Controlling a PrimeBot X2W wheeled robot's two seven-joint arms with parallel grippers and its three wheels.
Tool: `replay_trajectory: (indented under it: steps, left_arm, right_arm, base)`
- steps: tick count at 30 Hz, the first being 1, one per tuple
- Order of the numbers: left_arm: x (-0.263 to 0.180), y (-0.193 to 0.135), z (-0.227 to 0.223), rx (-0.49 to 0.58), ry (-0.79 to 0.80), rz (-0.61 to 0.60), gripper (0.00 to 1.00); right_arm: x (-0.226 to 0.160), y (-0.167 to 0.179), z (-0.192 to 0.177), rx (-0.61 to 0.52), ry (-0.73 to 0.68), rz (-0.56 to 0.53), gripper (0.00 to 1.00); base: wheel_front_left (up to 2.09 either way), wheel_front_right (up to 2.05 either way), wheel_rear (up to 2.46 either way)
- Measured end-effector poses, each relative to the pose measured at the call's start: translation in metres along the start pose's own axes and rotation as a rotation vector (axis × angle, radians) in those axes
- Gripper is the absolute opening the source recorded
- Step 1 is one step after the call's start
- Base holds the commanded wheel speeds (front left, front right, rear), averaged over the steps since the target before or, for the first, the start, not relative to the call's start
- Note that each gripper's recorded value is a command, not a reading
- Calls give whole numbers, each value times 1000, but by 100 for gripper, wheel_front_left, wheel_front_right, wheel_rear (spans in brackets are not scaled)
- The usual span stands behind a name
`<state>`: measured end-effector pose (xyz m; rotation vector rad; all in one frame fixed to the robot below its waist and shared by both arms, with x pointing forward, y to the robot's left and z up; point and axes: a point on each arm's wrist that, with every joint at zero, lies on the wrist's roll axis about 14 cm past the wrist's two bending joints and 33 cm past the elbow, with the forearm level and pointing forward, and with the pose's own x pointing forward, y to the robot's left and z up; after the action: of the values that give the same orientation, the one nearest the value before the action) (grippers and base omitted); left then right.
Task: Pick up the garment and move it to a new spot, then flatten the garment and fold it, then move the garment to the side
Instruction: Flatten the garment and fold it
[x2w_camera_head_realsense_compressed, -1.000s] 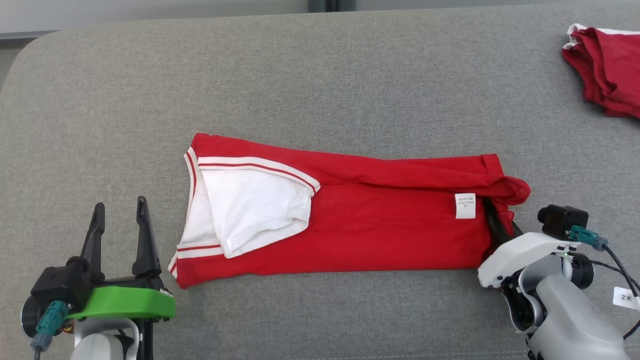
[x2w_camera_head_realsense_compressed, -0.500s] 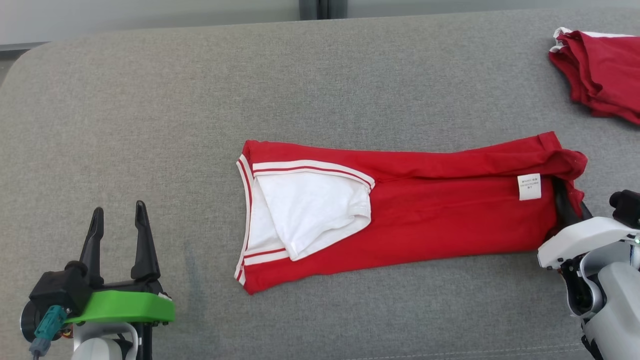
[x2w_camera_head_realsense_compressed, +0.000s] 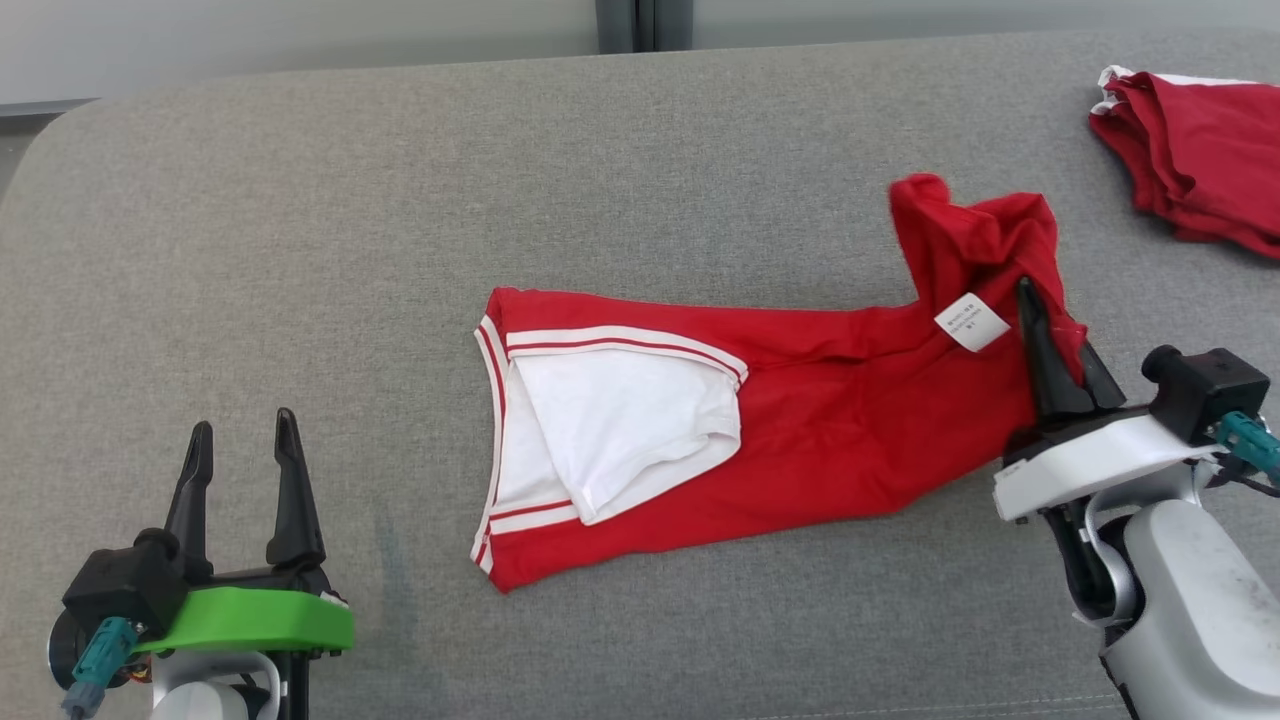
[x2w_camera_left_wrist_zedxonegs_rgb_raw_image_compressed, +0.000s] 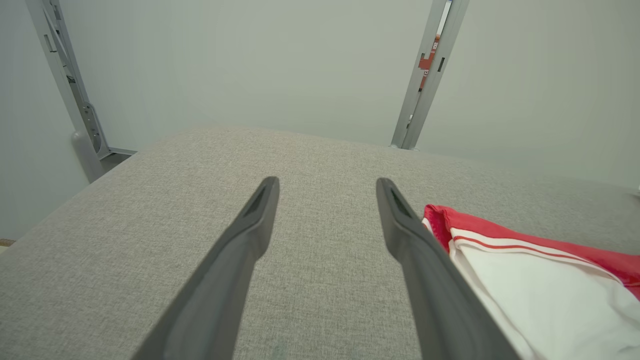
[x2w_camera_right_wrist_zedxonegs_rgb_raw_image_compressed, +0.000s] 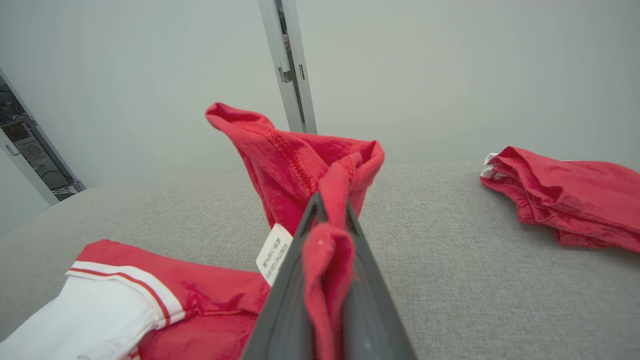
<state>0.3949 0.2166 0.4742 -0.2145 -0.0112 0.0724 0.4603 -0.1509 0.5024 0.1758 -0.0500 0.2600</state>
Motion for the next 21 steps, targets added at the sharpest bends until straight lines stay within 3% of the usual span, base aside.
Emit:
replay_trajectory:
  steps: [16, 21]
  left_arm:
    - [-19, 18, 7, -23, -14, 63, 100]
    - [-27, 26, 6, -31, -8, 91, 100]
  right_arm:
    - [21, 153, 4, 42, -38, 403, 0]
    - [30, 187, -11, 62, 7, 466, 0]
  base:
    - [0, 0, 0]
    - [0, 0, 0]
